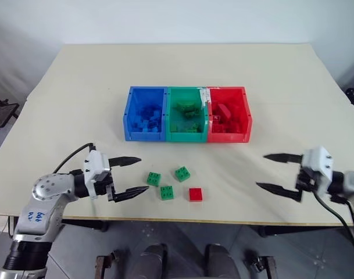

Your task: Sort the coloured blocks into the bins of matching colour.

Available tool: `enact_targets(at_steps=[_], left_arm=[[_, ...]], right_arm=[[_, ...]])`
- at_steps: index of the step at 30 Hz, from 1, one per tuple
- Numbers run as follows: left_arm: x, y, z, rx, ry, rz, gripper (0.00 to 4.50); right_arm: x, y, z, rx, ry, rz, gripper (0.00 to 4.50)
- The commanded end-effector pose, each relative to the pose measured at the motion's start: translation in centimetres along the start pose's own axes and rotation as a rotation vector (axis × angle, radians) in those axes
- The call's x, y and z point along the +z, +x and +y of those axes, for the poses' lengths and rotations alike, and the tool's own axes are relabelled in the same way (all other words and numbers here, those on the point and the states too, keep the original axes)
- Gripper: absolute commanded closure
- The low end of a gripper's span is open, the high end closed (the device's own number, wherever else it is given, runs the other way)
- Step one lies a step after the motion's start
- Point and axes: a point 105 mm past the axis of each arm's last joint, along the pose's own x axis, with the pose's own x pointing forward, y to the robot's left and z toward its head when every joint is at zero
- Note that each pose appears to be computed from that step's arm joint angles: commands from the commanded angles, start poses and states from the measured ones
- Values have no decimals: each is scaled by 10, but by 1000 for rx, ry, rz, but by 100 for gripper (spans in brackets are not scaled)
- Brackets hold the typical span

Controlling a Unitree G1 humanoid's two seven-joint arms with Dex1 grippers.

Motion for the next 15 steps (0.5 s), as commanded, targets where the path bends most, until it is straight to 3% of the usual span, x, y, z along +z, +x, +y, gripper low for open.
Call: enact_targets(at_steps=[1,10,15], left_arm=[[1,2,2,-18,51,-9,0],[-9,-26,5,9,78,35,0],[-17,-47,-8,27,50,99,0]], right_arm=[[11,-7,4,16,-69,-2,5],[42,78,50,342,-38,-65,5],[50,125,67,443,-47,-12,5]])
